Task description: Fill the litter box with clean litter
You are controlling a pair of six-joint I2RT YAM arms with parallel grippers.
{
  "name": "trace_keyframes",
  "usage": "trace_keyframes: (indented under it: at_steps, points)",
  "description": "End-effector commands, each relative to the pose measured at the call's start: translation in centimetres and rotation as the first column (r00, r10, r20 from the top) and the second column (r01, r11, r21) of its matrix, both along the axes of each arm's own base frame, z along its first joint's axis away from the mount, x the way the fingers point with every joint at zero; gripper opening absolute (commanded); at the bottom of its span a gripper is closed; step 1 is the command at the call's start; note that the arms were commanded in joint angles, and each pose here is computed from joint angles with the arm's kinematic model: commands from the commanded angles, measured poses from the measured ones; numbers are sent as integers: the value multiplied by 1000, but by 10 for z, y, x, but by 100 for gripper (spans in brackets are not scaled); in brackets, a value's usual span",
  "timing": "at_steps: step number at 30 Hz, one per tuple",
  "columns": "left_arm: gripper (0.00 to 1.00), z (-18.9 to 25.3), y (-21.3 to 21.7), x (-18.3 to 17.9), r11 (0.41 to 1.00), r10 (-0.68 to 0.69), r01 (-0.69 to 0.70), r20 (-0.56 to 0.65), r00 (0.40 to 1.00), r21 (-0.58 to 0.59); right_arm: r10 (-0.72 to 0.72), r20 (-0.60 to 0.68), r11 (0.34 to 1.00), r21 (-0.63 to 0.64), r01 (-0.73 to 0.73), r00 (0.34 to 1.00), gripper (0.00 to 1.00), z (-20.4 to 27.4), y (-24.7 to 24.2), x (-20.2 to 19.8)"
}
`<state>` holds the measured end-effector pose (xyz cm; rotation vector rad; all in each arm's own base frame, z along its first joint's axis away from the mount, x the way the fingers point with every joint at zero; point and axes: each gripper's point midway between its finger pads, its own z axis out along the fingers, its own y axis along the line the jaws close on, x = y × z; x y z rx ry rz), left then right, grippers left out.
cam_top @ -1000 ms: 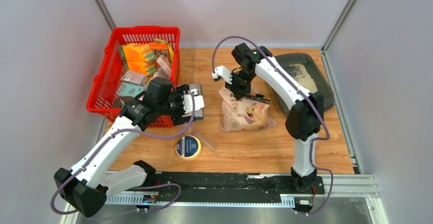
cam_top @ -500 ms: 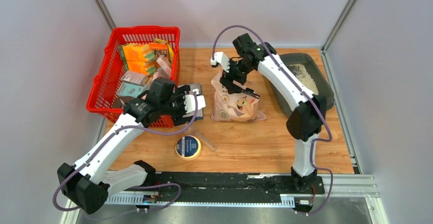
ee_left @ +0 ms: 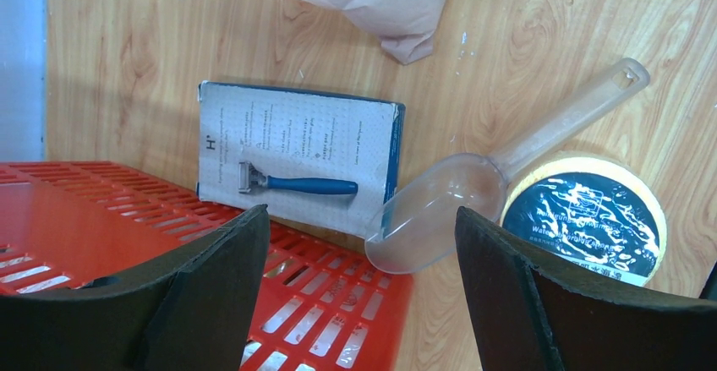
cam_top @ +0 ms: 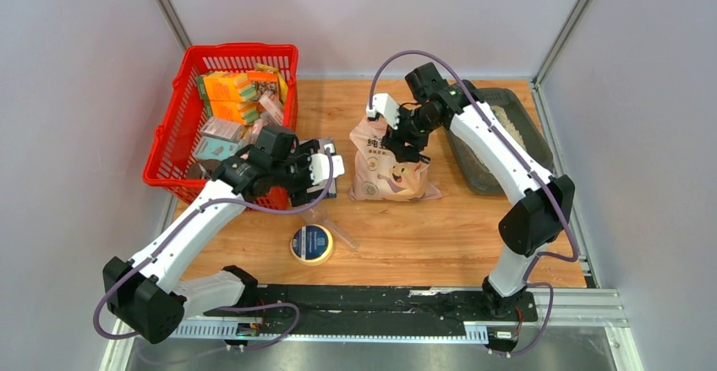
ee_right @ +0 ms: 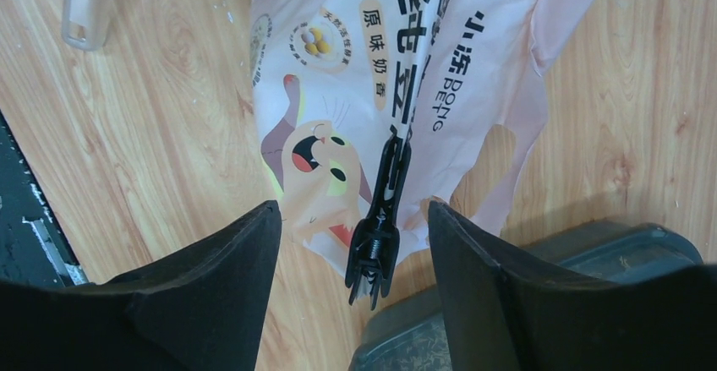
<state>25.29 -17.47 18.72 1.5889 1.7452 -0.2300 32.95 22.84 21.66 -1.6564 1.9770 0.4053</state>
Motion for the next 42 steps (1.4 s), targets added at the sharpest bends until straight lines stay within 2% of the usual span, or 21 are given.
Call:
trace_keyframes:
  at_steps: [1, 14, 17, 18, 20, 25, 28, 33, 34, 37, 42]
  points:
    - [88, 14, -4, 3, 999, -3, 3, 15, 1000, -34, -12, 50, 998, -56, 15, 999, 67, -2, -13, 10]
    - [88, 15, -9, 2, 999, -11, 11, 0, 1000, -50, -75, 83, 992, -99, 83, 994, 48, -6, -31, 16]
    - [88, 14, -9, 2, 998, -4, 4, -9, 1000, -55, -69, 92, 992, -99, 78, 993, 32, -5, -31, 16]
    - [88, 13, -9, 2, 999, -5, 5, -12, 1000, -54, -68, 87, 992, -101, 77, 994, 14, -6, -31, 15]
    - [88, 12, -9, 1, 999, -5, 5, -14, 1000, -54, -75, 104, 992, -92, 84, 992, 2, -1, -31, 16]
    - [88, 10, -7, 0, 999, 2, -3, -18, 1000, -45, -82, 195, 996, -10, 85, 977, 0, 41, -33, 13]
    - [88, 7, -5, 0, 999, 5, -6, -23, 1000, -38, -23, 205, 999, 52, 13, 978, 0, 64, -30, -10]
    - [88, 2, -5, -1, 1000, 6, -7, -32, 999, -30, 113, -54, 992, 58, -109, 992, 0, 28, -37, -83]
    - [88, 2, -5, -1, 1000, 6, -7, -35, 999, -29, 170, -127, 985, 32, -168, 977, 0, 14, -45, -104]
    - [88, 2, -4, 0, 1000, 7, -8, -34, 999, -21, 202, -296, 978, 15, -207, 934, 0, -22, -57, -140]
    - [87, -1, -4, 0, 1000, 4, -4, -52, 999, -5, 261, -456, 958, 10, -288, 851, 1, -65, -64, -162]
